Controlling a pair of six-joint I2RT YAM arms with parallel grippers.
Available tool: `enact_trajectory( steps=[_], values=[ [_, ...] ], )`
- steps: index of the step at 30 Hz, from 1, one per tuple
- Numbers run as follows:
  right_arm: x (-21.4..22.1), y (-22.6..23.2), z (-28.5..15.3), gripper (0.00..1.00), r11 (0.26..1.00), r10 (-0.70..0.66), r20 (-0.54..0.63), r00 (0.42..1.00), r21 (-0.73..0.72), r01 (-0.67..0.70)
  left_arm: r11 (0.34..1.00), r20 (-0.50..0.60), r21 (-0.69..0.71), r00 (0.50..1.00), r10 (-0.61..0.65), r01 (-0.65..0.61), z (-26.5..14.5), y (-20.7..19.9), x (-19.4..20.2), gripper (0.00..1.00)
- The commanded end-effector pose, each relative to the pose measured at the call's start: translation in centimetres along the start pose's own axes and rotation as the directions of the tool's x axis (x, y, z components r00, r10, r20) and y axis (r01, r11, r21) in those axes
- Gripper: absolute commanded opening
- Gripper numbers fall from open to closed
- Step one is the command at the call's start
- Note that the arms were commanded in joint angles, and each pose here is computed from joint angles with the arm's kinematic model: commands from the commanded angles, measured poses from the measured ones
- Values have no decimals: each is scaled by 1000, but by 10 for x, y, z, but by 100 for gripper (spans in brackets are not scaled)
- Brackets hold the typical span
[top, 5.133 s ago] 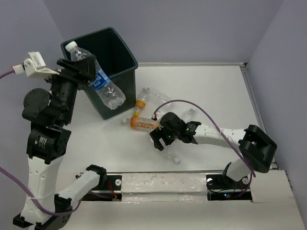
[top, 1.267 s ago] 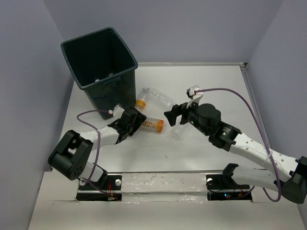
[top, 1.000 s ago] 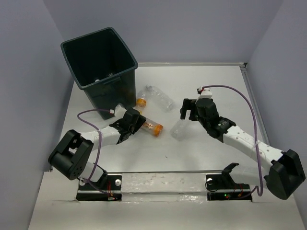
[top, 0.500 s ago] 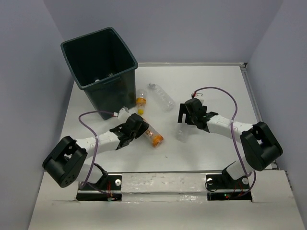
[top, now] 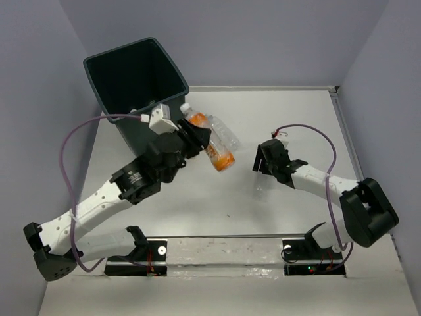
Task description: Put the plastic bottles in the bin
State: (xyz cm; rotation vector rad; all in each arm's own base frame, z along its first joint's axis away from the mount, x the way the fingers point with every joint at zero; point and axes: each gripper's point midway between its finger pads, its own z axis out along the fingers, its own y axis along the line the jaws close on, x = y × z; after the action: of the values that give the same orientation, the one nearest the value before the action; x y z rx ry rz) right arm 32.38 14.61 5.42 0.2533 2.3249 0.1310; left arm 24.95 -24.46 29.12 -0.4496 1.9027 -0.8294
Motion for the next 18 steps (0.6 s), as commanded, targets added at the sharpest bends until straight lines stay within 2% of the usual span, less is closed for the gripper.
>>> enact_trajectory(
  steps=[1, 2, 3, 4, 5, 6, 8, 9, 13, 15, 16, 18],
  values=[
    [-28, 2, -22, 40, 997, 69, 109, 992, -48, -64, 985, 359, 58, 924, 130, -162, -51, -75, -138, 42],
    [-38, 5, -34, 39, 994, 89, 142, 986, -83, -78, 986, 457, 98, 886, 75, -134, -73, -100, -179, 42],
    [-42, 7, -40, 38, 991, 97, 156, 983, -105, -81, 985, 501, 94, 862, 81, -147, -80, -109, -196, 42],
    [-47, 11, -52, 38, 984, 107, 179, 978, -157, -79, 977, 552, 17, 817, 168, -213, -81, -112, -212, 42],
    [-51, 13, -59, 38, 981, 113, 191, 975, -179, -78, 975, 586, -13, 788, 188, -223, -88, -116, -227, 42],
    [-54, 17, -65, 39, 975, 108, 197, 975, -211, -65, 982, 655, 10, 743, 137, -190, -103, -133, -255, 42],
    [-68, 25, -85, 38, 959, 132, 233, 964, -277, -65, 983, 735, -24, 663, 140, -181, -128, -141, -295, 42],
    [-70, 28, -87, 38, 955, 131, 231, 964, -292, -59, 983, 755, -41, 639, 148, -180, -131, -141, -306, 42],
    [-98, 47, -126, 38, 909, 159, 286, 945, -417, -26, 952, 806, -266, 506, 306, -152, -118, -116, -354, 42],
    [-109, 55, -141, 37, 892, 171, 310, 935, -452, -13, 926, 799, -351, 472, 373, -139, -107, -103, -369, 42],
    [-113, 60, -150, 37, 878, 178, 321, 930, -479, -2, 905, 776, -403, 472, 418, -139, -87, -94, -371, 42],
    [-121, 64, -161, 37, 862, 191, 339, 921, -506, 8, 870, 758, -483, 448, 474, -103, -73, -70, -386, 42]
  ],
)
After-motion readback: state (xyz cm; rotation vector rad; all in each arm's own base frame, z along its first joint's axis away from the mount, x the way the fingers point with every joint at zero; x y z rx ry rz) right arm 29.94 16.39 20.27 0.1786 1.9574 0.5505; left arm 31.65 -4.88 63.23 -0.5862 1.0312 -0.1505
